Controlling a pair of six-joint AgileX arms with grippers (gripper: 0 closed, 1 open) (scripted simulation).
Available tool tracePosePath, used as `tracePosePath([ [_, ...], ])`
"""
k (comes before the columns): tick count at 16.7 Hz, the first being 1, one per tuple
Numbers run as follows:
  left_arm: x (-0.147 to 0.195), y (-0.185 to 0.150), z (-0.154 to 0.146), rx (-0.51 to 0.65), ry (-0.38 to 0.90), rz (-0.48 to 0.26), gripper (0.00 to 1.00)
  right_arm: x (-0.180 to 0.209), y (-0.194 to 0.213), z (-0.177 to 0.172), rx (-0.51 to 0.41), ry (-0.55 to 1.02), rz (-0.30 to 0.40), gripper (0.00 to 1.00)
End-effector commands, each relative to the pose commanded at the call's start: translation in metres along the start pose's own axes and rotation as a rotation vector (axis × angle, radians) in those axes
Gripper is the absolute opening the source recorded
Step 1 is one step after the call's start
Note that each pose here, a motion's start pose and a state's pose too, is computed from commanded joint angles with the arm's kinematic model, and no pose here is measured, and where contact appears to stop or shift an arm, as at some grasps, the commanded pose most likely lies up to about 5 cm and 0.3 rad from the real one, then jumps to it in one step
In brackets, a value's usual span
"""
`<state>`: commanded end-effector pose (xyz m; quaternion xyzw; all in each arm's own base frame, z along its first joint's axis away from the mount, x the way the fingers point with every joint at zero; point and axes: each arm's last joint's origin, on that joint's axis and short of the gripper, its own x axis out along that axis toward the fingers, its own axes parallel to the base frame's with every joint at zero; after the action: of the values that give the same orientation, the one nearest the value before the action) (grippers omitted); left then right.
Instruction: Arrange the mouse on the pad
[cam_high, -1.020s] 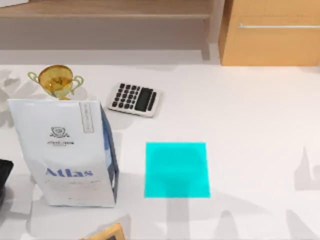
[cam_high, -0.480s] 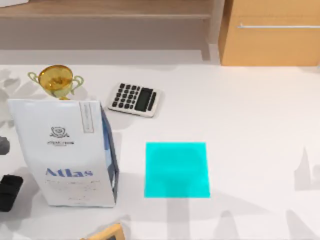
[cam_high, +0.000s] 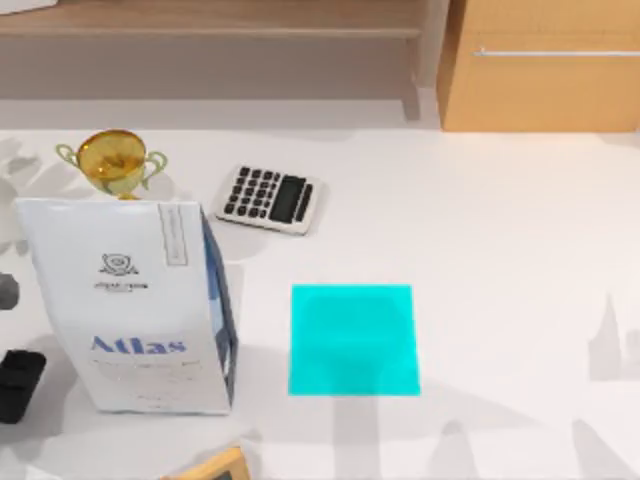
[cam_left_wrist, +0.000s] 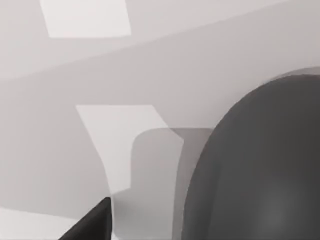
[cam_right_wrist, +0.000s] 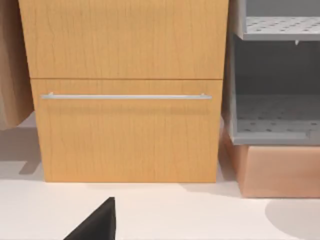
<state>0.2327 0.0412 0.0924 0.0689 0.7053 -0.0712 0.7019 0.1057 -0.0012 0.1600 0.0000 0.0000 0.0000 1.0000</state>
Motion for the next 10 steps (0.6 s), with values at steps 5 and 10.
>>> tracePosePath([
  [5, 0.0000, 0.0000, 0.0000, 0.000, 0.000, 0.000, 0.25, 0.0000, 0.0000, 0.0000, 0.000, 0.000, 0.000, 1.00],
  [10, 0.0000, 0.0000, 0.0000, 0.000, 0.000, 0.000, 0.00, 0.0000, 0.0000, 0.0000, 0.000, 0.000, 0.000, 1.00],
])
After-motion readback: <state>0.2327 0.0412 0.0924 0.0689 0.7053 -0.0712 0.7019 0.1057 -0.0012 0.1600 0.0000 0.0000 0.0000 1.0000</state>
